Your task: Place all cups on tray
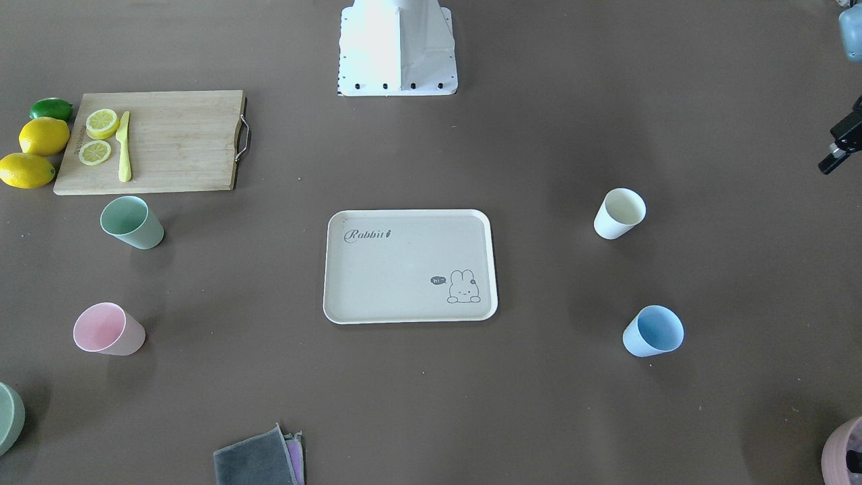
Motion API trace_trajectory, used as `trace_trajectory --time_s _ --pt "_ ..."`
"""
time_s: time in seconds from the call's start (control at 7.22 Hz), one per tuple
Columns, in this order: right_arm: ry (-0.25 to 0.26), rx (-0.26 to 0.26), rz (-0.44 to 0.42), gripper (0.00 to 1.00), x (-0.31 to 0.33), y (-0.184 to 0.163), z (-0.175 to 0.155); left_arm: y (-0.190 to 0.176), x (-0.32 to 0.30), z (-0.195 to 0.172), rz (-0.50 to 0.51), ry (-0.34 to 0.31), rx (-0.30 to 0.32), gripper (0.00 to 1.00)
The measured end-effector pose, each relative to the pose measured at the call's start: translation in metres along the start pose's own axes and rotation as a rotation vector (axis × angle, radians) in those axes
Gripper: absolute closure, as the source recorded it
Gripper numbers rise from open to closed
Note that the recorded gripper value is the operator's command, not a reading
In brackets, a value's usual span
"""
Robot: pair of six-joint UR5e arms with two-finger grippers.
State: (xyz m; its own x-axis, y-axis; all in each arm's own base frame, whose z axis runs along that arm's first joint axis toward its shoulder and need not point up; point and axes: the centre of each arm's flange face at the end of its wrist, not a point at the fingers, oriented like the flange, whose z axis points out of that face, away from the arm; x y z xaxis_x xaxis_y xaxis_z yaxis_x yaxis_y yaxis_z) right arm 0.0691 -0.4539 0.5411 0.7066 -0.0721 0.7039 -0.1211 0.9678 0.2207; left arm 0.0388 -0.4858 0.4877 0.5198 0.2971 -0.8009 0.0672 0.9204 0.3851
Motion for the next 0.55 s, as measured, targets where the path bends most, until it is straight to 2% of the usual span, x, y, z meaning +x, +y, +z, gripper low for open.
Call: trace_trajectory --time_s 0.14,0.28,0.55 --pt "-0.007 -0.023 0.047 0.00 -0.024 -0.009 0.014 0.010 0.018 0.024 -0.046 0.028 -0.024 0.02" --pt "0.008 -0.041 0.082 0.00 -0.052 -0.018 0.031 0.020 0.038 0.051 -0.084 0.033 -0.047 0.02" --pt "0.034 -0.058 0.085 0.00 -0.091 -0.026 0.057 0.037 0.086 0.111 -0.143 -0.001 -0.079 0.02"
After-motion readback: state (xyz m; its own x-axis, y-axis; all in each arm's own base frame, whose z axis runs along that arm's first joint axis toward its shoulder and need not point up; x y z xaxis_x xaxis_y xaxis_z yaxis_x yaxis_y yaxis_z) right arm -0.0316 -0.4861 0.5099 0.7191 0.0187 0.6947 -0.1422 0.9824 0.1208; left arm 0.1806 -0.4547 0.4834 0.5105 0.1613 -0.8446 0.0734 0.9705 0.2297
